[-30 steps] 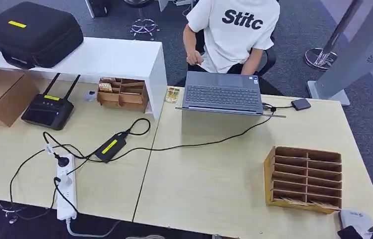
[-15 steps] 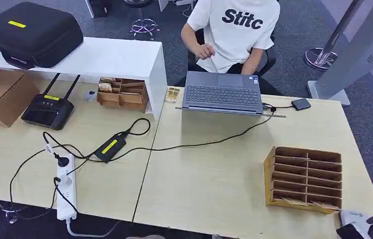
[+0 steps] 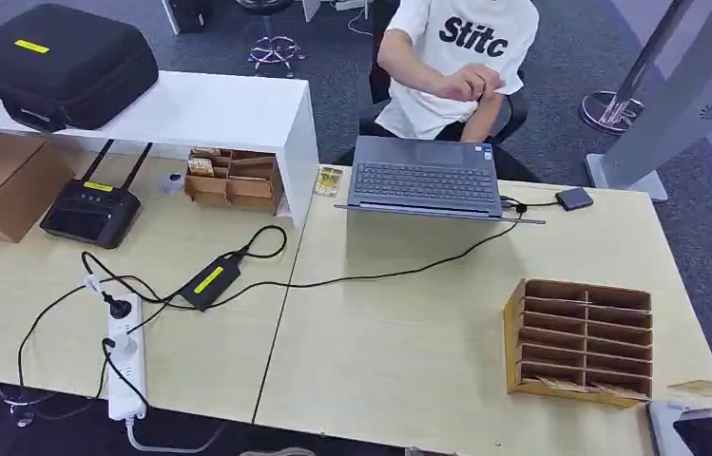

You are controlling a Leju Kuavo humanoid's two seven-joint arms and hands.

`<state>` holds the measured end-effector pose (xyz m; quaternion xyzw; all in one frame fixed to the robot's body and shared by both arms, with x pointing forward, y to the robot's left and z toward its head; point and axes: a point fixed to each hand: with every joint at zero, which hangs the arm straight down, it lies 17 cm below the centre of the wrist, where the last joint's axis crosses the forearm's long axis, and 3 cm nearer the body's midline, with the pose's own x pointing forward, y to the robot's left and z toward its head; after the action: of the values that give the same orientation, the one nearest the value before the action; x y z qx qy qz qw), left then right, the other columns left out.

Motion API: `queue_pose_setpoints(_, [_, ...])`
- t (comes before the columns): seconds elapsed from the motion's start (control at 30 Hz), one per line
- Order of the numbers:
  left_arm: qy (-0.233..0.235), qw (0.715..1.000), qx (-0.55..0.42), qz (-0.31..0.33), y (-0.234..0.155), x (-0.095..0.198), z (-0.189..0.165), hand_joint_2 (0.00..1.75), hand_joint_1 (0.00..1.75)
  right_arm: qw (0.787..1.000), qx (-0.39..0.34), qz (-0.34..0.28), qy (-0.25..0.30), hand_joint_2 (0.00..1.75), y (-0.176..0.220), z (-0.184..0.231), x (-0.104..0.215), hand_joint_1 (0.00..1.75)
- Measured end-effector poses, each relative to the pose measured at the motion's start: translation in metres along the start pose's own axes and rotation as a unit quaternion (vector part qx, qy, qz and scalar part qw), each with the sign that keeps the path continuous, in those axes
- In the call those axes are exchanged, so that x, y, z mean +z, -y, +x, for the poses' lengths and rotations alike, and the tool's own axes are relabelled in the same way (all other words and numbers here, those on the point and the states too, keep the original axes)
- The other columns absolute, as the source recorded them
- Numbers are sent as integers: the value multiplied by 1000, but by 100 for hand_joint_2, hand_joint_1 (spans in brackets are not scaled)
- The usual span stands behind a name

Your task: Pass the card to the sensor for recognition and then transmit it.

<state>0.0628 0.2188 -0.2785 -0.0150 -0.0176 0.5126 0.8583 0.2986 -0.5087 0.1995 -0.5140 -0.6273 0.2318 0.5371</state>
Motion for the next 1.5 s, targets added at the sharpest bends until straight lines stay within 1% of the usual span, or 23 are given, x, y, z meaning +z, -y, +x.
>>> queue_pose_setpoints(0.07, [-4, 1000, -6, -1, 0, 0, 0, 175, 0, 1000, 0, -12, 17, 175, 4, 17, -21, 175])
queue_pose_setpoints(0.13, [-6, 1000, -13, -3, -1, 0, 3, 175, 0, 998, -15, -16, 54, 175, 3, 47, -52, 175])
queue_pose_setpoints(0.23, [-10, 1000, -26, -5, -1, 0, 6, 175, 0, 994, -38, 8, 103, 175, -11, 95, -105, 175])
queue_pose_setpoints(0.3, [-11, 999, -31, -5, -1, -1, 7, 175, 0, 990, -37, 21, 133, 175, -19, 122, -128, 175])
queue_pose_setpoints(0.37, [-11, 999, -35, -3, -3, -1, 8, 175, 0, 987, -31, 30, 152, 175, -24, 139, -140, 175])
queue_pose_setpoints(0.47, [-11, 999, -38, -1, -6, -1, 8, 175, 0, 984, -25, 41, 171, 175, -29, 150, -147, 175])
queue_pose_setpoints(0.53, [-11, 999, -40, -1, -7, -1, 9, 175, 0, 983, -18, 49, 179, 175, -32, 158, -154, 175])
queue_pose_setpoints(0.57, [-14, 999, -43, -2, -7, -1, 8, 175, 0, 982, -12, 56, 179, 175, -36, 164, -163, 175])
queue_pose_setpoints(0.63, [-16, 999, -51, -2, -7, -1, 10, 175, 0, 982, -1, 70, 174, 175, -44, 178, -188, 175])
queue_pose_setpoints(0.77, [-22, 998, -67, -1, -8, -1, 13, 175, 0, 985, 42, 89, 140, 175, -60, 200, -253, 175])
queue_pose_setpoints(0.83, [-22, 997, -71, 1, -11, -2, 16, 175, 0, 985, 58, 100, 129, 175, -69, 209, -273, 175])
queue_pose_setpoints(0.93, [-25, 997, -79, 3, -14, -2, 16, 175, 0, 984, 76, 116, 116, 175, -81, 216, -290, 175])
queue_pose_setpoints(1.03, [-25, 996, -84, 5, -16, -2, 18, 175, 0, 982, 86, 136, 96, 175, -95, 216, -300, 175])
queue_pose_setpoints(1.23, [-25, 996, -88, 8, -18, -2, 20, 175, 0, 979, 83, 164, 85, 175, -116, 220, -302, 175])
queue_pose_setpoints(1.5, [-26, 996, -89, 12, -21, -3, 20, 175, 0, 977, 95, 169, 89, 175, -125, 223, -303, 175])
